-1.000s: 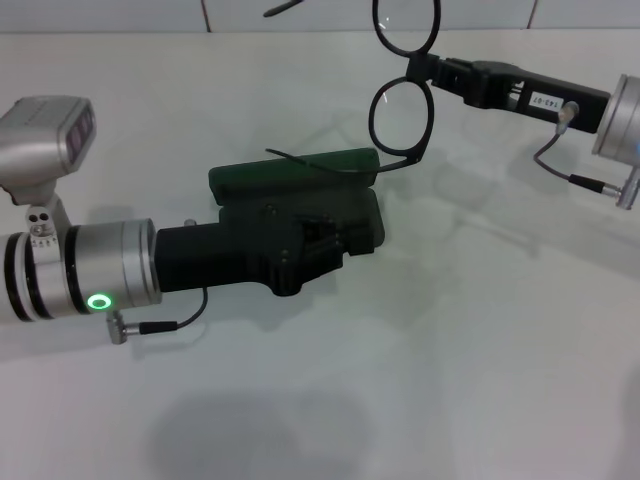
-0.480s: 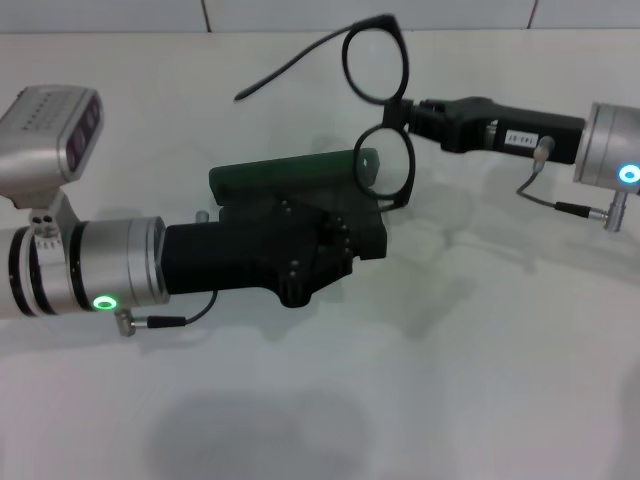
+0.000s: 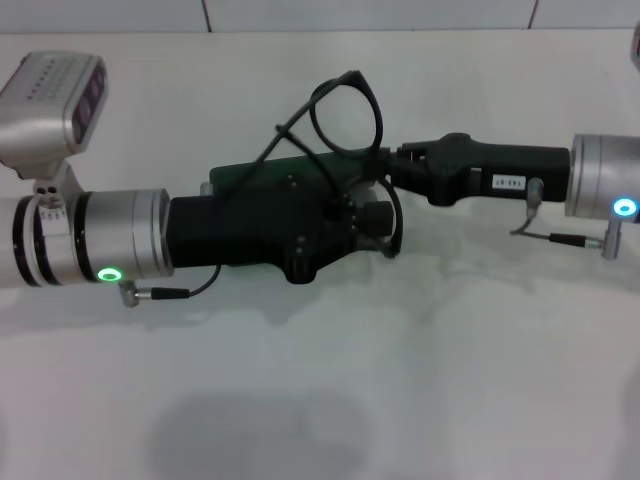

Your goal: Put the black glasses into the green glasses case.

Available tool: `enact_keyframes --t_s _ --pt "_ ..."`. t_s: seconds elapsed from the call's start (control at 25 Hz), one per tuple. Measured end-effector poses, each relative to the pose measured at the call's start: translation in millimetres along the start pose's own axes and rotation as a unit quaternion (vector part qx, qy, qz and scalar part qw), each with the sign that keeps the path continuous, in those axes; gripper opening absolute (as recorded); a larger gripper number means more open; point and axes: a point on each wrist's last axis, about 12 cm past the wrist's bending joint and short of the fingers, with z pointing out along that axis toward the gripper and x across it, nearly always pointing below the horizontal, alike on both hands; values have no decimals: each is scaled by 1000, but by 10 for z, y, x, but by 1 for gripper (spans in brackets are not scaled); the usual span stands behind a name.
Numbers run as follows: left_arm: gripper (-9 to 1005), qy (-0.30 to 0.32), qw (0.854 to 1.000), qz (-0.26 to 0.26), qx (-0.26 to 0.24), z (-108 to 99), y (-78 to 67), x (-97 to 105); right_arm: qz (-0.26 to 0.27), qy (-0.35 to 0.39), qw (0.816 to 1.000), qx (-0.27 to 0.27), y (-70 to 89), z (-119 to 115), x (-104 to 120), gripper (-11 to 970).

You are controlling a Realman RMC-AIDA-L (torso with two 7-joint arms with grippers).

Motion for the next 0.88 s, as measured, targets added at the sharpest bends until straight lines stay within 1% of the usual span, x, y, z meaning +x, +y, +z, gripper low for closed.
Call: enact_keyframes --t_s 0.12,0.32,0.6,0.88 --pt "-1 0 1000 3 2 18 12 -27 -12 -2 1000 -22 57 -21 24 55" --pt "-1 1 1000 2 5 40 15 -38 -22 5 999 -44 112 -20 55 55" --pt "-1 0 1000 4 9 50 13 -49 -30 7 998 -54 137 -22 66 55" --pt "0 -1 1000 3 9 54 14 -51 -30 5 998 -53 138 -36 82 55"
